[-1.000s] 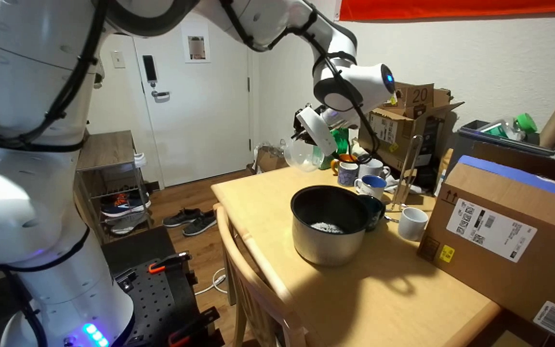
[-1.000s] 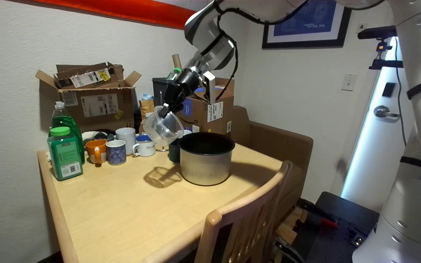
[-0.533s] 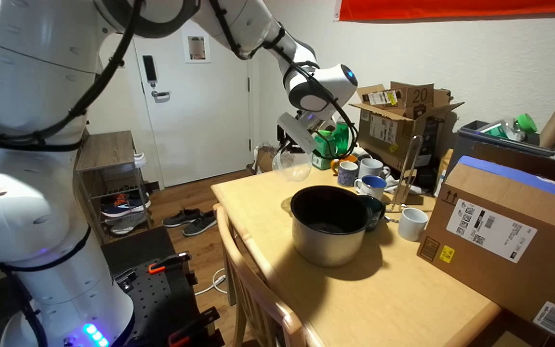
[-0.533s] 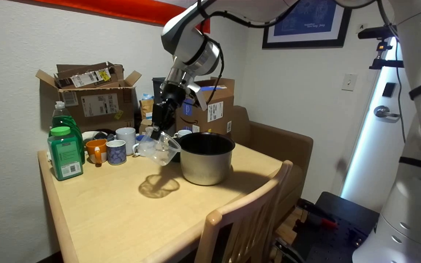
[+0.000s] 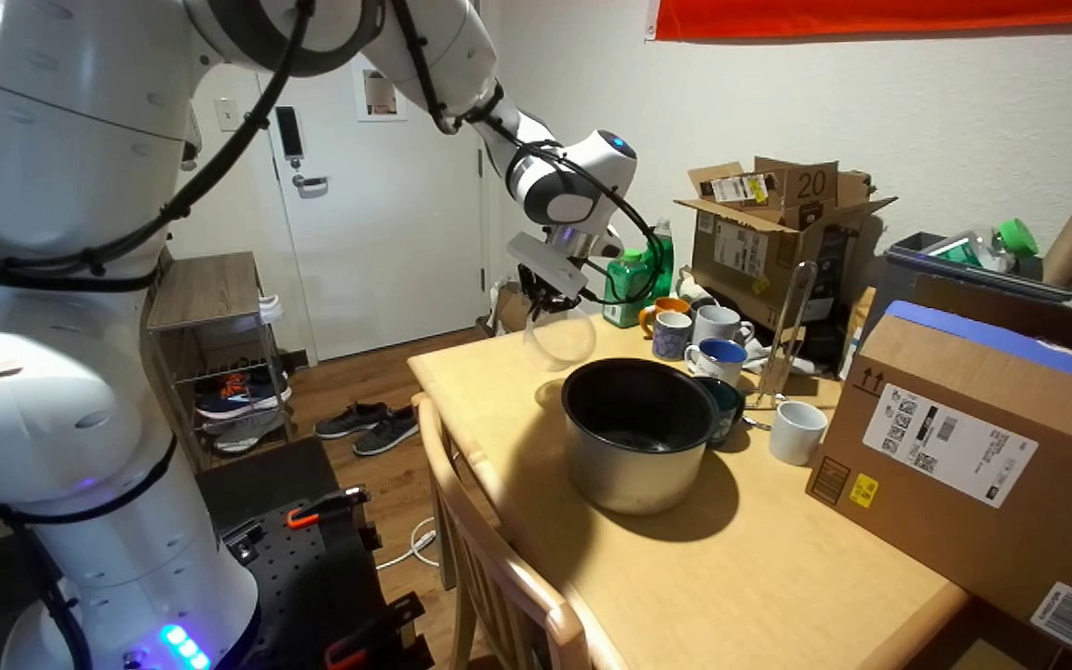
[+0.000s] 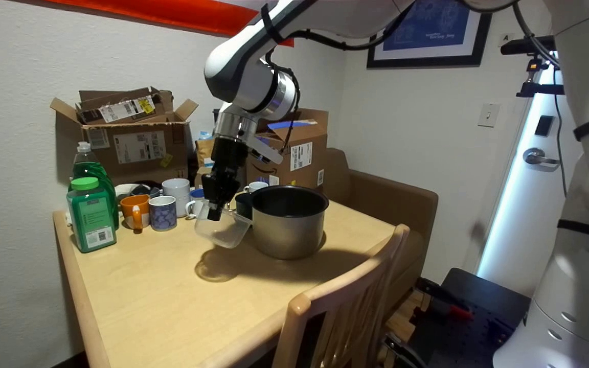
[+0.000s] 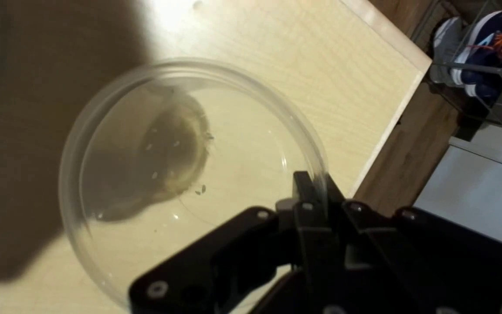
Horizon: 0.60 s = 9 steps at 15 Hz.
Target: Pick up the plastic bowl and pour its contents in the white pot.
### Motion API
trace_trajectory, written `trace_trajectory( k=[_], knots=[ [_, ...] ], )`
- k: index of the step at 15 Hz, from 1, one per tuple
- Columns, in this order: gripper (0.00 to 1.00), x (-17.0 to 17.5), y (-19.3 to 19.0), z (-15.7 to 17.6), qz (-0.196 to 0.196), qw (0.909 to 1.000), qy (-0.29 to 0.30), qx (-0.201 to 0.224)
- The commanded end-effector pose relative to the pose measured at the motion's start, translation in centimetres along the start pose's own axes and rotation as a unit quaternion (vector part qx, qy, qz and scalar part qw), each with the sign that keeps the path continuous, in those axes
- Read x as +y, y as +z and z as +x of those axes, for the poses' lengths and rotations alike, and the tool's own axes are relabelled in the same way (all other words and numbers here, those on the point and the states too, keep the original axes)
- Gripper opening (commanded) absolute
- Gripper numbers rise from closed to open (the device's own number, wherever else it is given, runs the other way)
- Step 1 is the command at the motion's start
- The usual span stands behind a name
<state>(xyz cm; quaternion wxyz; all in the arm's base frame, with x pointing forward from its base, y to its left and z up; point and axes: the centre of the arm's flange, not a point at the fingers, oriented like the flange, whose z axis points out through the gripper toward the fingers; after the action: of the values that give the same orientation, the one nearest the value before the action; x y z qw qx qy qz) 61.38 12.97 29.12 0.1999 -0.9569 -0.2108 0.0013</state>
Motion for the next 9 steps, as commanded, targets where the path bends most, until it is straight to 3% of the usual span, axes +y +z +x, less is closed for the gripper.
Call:
trace_trajectory(
  k=[1, 5, 9],
  knots=[
    [0.02, -1.4, 1.9, 0.1, -0.044, 0.9989, 0.007, -0.016],
    [0.02, -2.4, 4.2, 0.9, -0.075, 0.9962, -0.005, -0.044],
    [0.02, -2.7, 6.0, 1.4, -0.118, 0.992, -0.008, -0.045]
  ],
)
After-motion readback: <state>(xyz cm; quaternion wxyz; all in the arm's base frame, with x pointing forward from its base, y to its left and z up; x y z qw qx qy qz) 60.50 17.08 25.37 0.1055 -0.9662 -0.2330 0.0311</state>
